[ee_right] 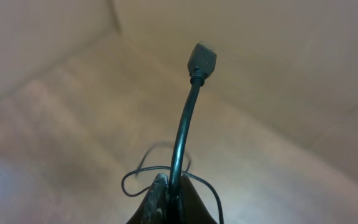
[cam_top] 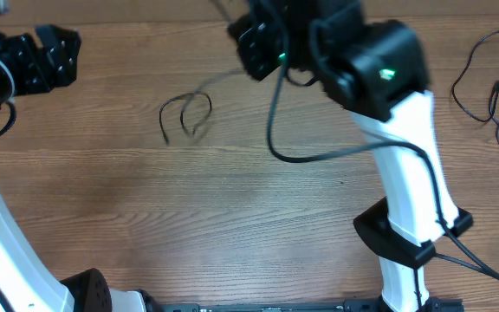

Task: Untangle cables
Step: 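Lift the cable high with the right gripper, dangling it upward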

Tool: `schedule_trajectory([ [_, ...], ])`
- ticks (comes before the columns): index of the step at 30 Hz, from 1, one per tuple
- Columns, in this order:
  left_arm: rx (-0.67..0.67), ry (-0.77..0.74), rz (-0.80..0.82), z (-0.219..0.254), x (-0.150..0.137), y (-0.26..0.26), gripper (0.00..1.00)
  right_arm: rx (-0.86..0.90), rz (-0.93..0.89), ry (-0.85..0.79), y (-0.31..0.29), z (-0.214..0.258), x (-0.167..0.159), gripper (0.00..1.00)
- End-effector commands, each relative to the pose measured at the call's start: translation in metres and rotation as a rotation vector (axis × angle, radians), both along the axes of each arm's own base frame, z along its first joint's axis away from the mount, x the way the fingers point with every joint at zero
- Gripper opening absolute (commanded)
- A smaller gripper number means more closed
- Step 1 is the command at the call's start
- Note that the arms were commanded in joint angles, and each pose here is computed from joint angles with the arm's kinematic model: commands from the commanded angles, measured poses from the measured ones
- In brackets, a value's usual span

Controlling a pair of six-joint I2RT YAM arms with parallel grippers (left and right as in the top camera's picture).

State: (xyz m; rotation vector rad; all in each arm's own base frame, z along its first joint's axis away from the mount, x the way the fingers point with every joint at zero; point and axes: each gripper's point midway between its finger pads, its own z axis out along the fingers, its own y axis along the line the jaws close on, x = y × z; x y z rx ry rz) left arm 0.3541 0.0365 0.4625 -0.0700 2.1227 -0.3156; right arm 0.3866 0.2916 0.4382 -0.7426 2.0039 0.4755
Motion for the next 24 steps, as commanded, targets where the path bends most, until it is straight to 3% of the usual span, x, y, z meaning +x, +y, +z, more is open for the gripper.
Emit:
schedule_trajectory([
  [1, -0.02, -0.041, -0.138, 0.002, 0.021, -0.029, 0.85, 0.036, -0.073, -0.08, -0.02, 0.025, 0.011, 0.04],
  [11, -0.001, -0.214, -0.407, 0.013, 0.087, -0.123, 0.87, 0.177, -0.058, -0.281, -0.015, 0.093, 0.005, 0.04],
  [24, 0.011, -0.526, -0.628, 0.046, 0.126, -0.239, 0.78, 0.153, -0.066, -0.28, -0.018, 0.09, 0.005, 0.04],
])
